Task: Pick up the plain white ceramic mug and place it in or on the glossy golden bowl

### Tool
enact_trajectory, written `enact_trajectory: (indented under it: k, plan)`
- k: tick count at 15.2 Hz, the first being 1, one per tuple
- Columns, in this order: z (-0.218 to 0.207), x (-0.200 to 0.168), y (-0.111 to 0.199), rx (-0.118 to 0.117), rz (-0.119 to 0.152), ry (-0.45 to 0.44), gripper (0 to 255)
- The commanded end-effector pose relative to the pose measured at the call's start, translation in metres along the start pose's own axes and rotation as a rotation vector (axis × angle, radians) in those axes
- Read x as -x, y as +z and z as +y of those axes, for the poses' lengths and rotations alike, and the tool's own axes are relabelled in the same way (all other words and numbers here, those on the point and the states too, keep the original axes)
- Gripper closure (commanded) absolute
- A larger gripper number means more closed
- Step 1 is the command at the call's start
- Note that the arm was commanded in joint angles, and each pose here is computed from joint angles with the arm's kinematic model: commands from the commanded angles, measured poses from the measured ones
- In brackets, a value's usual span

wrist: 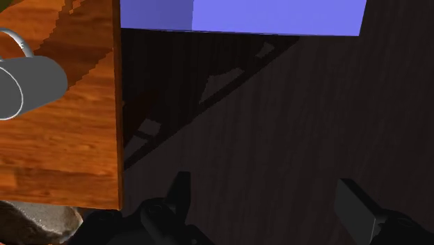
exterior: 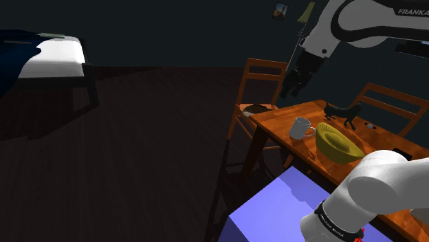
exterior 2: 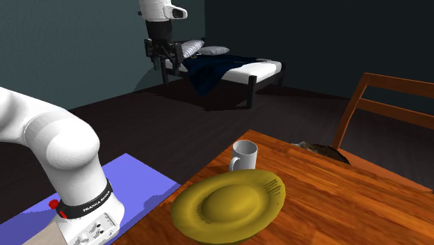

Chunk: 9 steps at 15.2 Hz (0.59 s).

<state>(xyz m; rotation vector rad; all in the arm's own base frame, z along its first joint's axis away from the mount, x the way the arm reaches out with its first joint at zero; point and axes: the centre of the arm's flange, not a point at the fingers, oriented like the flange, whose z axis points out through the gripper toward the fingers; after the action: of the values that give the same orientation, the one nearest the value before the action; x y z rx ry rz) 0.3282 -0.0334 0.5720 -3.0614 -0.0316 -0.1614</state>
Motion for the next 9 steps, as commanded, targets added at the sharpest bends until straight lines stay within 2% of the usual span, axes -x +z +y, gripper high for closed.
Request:
enact_trajectory:
  k: [1,9]
  plan:
    - [0.024,0.003,0.013,0.005,-0.010,-0.005,0]
    - [0.118,0.003,0.055,0.024,-0.048,-0.019,0]
